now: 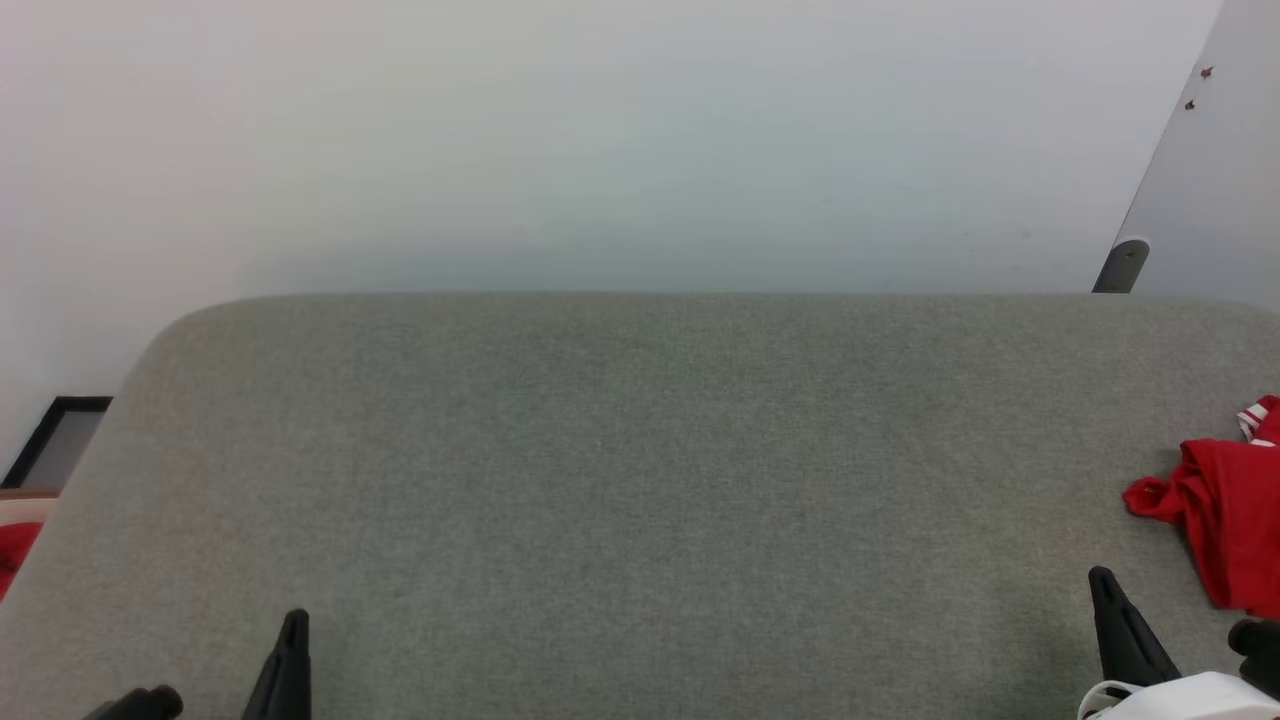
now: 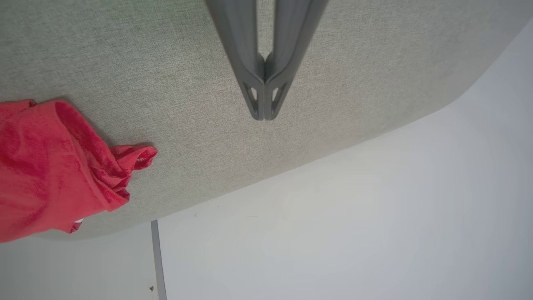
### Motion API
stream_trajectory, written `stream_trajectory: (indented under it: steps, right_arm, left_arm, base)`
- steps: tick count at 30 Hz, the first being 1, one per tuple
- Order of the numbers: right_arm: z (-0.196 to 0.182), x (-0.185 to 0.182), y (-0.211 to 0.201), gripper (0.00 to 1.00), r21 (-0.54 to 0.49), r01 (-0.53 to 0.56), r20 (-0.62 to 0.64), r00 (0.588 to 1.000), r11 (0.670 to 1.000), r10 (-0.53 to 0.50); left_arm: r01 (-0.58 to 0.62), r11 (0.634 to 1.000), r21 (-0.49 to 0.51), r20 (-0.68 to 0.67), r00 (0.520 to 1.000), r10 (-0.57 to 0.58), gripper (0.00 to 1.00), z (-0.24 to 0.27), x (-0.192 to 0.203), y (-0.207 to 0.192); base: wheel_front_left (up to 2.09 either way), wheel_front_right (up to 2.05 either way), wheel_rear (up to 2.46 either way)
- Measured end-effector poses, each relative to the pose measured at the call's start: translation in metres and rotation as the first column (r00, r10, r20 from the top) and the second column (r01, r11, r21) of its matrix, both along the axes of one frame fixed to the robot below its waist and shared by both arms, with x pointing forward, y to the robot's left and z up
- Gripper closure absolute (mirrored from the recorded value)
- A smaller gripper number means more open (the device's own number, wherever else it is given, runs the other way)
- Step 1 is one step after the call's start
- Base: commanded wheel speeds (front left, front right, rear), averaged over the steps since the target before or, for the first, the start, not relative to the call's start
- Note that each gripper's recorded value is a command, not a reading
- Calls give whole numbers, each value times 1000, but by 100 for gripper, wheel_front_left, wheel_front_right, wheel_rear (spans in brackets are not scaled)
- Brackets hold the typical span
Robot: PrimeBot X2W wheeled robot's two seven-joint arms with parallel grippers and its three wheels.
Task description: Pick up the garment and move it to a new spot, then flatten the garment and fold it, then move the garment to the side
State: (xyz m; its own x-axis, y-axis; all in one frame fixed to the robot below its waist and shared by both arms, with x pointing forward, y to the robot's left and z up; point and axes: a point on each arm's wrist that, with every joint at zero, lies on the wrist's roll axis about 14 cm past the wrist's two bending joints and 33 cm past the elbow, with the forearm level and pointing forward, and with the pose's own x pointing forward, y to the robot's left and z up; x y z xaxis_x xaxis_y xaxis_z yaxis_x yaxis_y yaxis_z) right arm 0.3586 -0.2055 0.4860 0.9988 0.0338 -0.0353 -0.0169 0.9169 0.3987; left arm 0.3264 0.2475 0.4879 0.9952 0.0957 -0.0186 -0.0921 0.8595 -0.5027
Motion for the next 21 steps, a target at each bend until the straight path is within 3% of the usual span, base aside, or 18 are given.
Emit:
stream_trajectory:
  steps: [8, 21]
  right_arm:
    - [3, 5, 0, 100, 130, 21, -6, 1000, 991, -21]
    - [3, 8, -2, 100, 320, 52, -28, 999, 946, -46]
  left_arm:
    - [-8, 993, -120, 3, 1000, 8, 100, 1, 7, -3]
    - [-9, 957, -290, 6, 1000, 11, 100, 2, 17, -8]
  base:
    - [0, 0, 0]
    - [0, 0, 0]
